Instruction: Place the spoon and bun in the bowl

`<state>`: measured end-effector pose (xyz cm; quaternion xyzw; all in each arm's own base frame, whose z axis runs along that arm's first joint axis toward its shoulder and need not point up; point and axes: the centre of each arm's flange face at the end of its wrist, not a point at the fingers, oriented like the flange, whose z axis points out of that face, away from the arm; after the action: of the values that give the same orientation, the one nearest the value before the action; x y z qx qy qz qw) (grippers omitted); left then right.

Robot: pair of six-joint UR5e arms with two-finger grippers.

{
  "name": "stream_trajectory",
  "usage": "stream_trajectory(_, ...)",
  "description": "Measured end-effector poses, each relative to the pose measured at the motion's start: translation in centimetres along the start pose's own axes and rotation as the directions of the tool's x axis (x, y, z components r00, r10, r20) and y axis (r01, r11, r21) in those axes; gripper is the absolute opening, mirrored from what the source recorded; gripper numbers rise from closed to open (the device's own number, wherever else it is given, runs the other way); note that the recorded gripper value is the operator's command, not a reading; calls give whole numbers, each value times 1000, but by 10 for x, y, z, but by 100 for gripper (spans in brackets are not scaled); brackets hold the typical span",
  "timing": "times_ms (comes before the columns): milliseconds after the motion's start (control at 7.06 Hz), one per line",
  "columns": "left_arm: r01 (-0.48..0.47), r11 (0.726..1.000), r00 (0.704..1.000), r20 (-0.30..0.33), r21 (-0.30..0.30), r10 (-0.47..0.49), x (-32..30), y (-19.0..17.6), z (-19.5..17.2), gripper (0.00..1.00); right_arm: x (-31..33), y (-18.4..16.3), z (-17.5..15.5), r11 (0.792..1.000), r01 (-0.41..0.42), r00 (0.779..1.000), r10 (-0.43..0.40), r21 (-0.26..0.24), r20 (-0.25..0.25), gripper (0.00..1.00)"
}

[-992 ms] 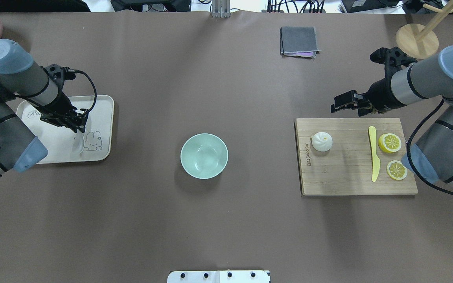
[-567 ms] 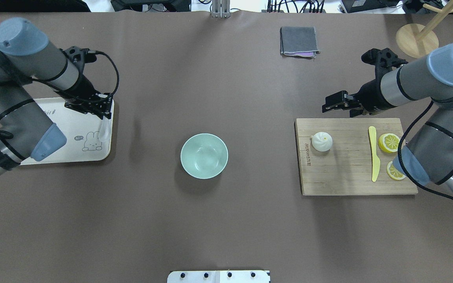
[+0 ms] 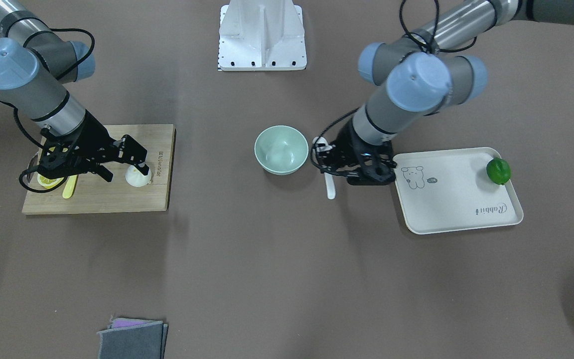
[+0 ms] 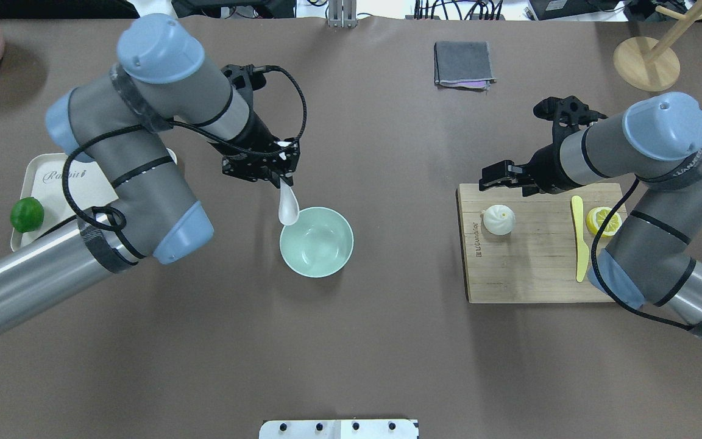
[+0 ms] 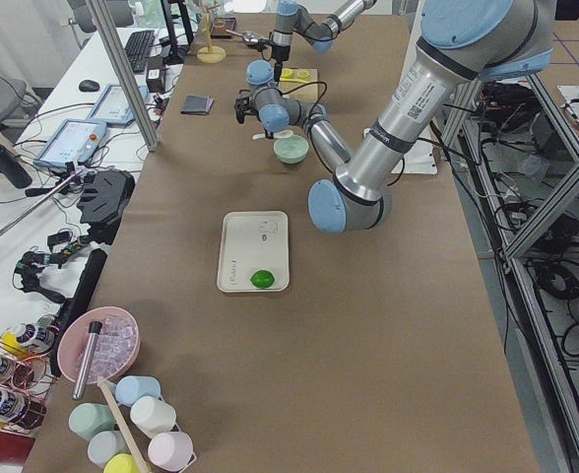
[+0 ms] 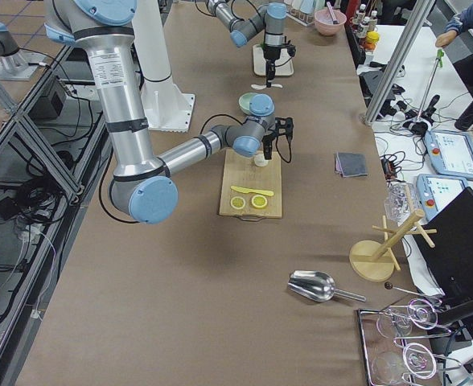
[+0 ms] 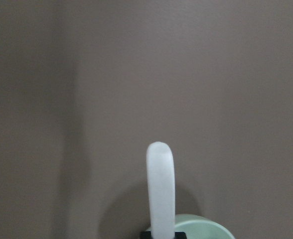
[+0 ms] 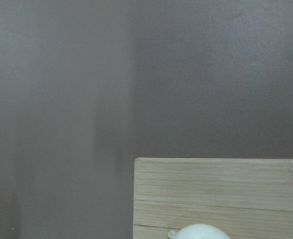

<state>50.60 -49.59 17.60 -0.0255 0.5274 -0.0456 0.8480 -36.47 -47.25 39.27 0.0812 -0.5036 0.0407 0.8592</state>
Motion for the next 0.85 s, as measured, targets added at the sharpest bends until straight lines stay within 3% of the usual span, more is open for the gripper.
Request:
stream_trajectory(142, -5, 1000, 1000, 4, 11, 5, 7, 10, 10, 94, 0, 5, 3, 1000, 4, 1000, -4, -8, -2, 100)
stream_trajectory(567, -14, 999, 1000, 15, 35, 13, 8, 14, 22, 98, -4, 19, 16, 1000, -3, 1000, 3, -26, -10, 96)
stream_trajectory(708, -16, 999, 1000, 17, 42, 15, 7, 13, 22, 98, -2, 21, 21, 1000, -6, 1000, 6, -17, -25, 86)
stream_trajectory(850, -19, 999, 1000, 15, 47, 18, 8, 12, 21, 98, 3, 22, 25, 1000, -9, 999, 9, -10, -41, 67)
